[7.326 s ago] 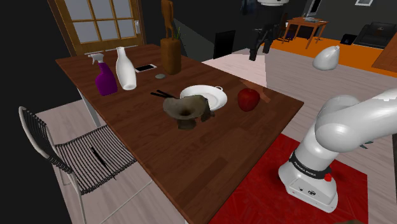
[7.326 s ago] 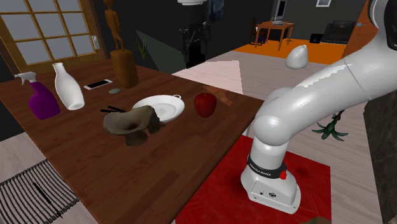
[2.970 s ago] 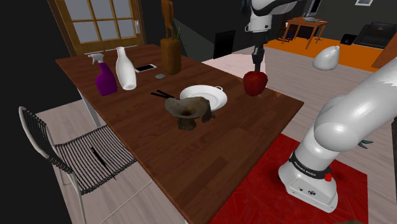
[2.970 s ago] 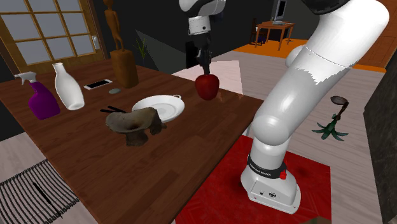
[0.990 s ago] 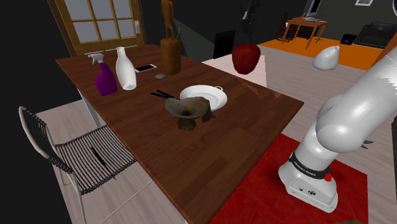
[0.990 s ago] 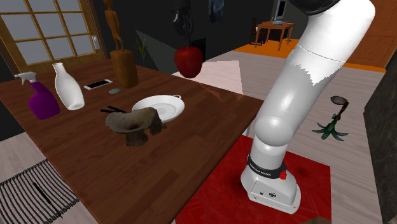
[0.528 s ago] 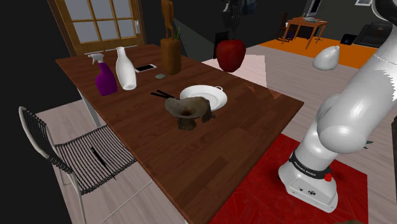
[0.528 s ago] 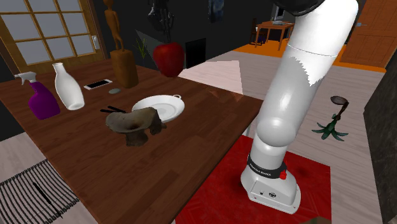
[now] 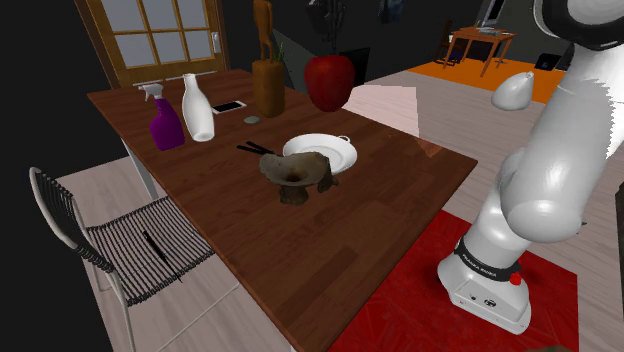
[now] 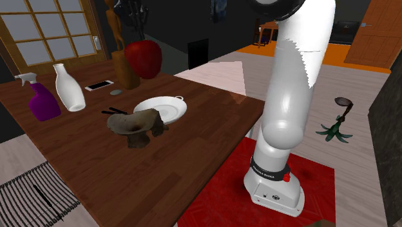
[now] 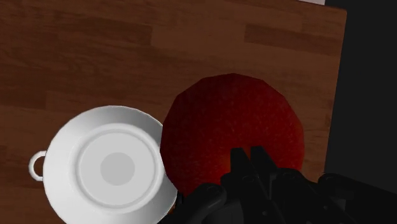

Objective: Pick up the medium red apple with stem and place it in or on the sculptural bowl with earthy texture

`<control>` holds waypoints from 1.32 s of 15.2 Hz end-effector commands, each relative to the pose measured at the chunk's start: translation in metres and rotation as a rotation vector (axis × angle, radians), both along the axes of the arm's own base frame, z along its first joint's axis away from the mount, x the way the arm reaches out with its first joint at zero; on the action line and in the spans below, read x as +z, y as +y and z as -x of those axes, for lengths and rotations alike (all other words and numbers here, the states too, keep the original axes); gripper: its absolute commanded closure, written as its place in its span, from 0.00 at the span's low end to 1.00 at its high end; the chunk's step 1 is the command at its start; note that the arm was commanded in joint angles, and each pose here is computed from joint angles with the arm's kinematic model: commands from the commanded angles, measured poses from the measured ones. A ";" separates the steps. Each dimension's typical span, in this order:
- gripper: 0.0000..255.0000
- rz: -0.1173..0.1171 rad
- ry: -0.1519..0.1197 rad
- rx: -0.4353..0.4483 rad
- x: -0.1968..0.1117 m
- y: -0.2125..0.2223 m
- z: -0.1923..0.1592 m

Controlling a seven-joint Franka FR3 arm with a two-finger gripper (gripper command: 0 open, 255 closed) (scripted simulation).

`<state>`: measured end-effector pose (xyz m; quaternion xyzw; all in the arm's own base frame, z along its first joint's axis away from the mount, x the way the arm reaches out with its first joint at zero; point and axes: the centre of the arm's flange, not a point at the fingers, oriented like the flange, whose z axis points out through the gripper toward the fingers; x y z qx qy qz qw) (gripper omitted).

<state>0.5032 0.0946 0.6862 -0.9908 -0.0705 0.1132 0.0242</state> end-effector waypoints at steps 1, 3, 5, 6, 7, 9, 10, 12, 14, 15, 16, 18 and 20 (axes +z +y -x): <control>1.00 0.000 0.000 -0.001 0.008 0.025 -0.011; 1.00 0.000 0.000 -0.001 0.014 0.049 -0.020; 1.00 0.000 0.000 -0.001 0.018 0.063 -0.026; 1.00 0.000 0.000 -0.001 0.012 0.063 -0.026; 1.00 0.000 0.000 -0.001 0.007 0.063 -0.026; 1.00 0.000 0.000 -0.001 -0.004 0.063 -0.026; 1.00 0.000 0.000 -0.001 -0.009 0.063 -0.026; 1.00 0.000 0.000 -0.001 -0.019 0.063 -0.026; 1.00 0.000 0.000 -0.001 -0.030 0.063 -0.026; 1.00 0.000 0.000 -0.001 -0.035 0.063 -0.026; 1.00 0.000 0.000 -0.001 -0.041 0.063 -0.026; 1.00 0.000 0.000 -0.001 -0.051 0.063 -0.026; 1.00 0.000 0.000 -0.001 -0.062 0.063 -0.026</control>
